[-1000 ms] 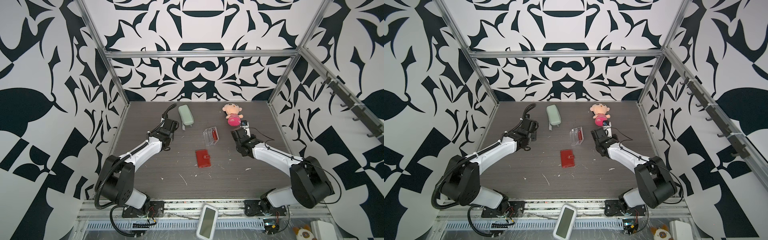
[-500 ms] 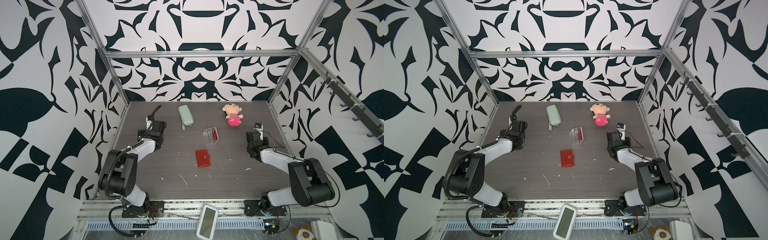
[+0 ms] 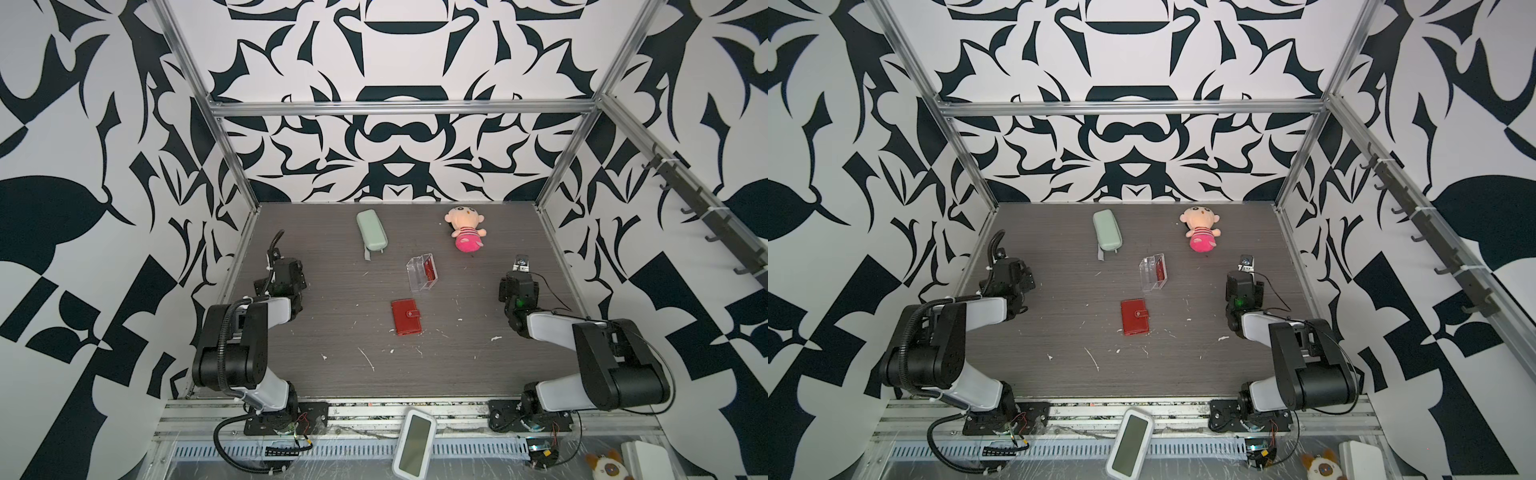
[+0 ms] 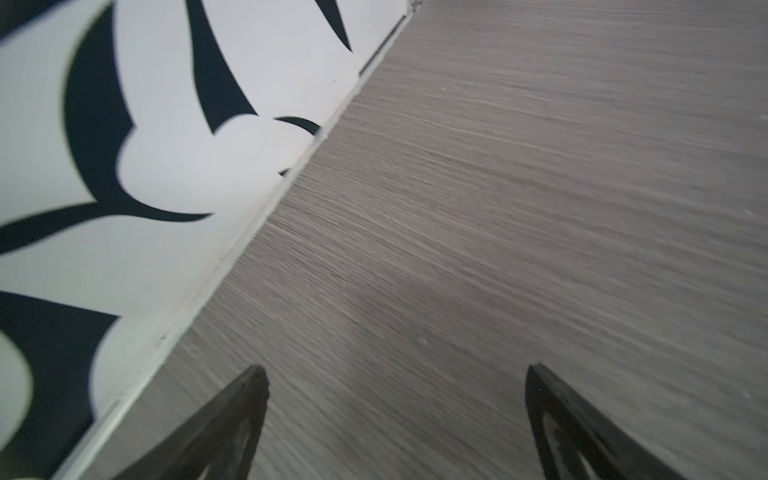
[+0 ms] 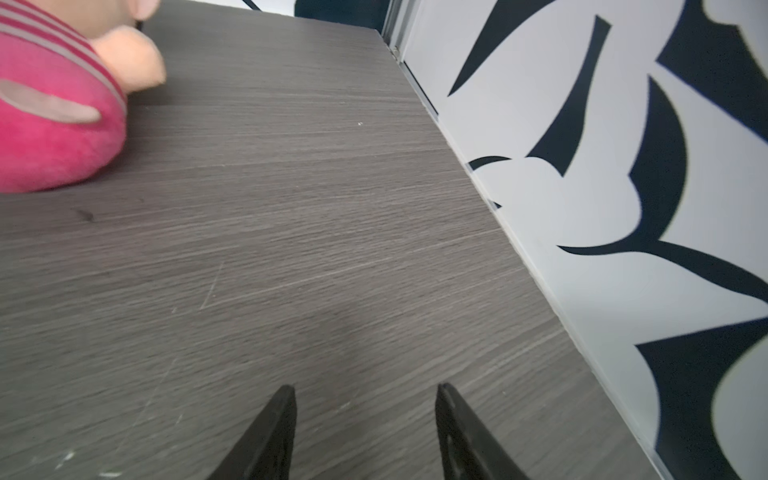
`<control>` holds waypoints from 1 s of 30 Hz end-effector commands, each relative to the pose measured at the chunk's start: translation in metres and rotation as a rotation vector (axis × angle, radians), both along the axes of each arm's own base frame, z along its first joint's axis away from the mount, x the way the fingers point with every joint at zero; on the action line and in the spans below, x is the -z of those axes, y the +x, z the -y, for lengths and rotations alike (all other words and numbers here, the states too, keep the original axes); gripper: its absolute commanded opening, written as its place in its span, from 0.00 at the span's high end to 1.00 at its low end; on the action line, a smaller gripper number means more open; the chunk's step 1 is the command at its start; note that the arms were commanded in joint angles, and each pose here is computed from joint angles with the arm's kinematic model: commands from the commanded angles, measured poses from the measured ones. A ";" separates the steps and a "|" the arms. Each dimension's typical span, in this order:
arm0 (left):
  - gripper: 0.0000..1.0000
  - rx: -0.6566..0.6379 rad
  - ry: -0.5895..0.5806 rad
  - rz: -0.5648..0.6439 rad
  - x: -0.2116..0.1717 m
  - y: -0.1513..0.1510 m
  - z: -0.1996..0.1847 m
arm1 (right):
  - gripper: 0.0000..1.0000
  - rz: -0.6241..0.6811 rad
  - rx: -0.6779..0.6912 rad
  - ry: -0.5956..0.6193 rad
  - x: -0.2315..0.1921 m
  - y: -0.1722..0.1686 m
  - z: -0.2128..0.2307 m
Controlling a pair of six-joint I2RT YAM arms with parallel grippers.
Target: Put the credit cards into the card holder
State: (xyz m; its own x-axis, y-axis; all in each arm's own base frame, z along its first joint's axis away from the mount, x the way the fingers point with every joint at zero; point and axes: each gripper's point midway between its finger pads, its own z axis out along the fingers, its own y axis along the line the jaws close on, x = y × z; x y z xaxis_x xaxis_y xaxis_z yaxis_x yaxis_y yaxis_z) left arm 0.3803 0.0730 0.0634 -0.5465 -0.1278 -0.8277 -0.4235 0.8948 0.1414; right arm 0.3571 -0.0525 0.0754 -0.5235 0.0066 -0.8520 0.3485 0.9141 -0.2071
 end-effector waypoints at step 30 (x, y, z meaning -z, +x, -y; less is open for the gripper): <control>0.00 0.211 -0.099 0.285 -0.026 0.010 0.028 | 0.00 0.246 -0.210 0.179 -0.008 0.021 -0.033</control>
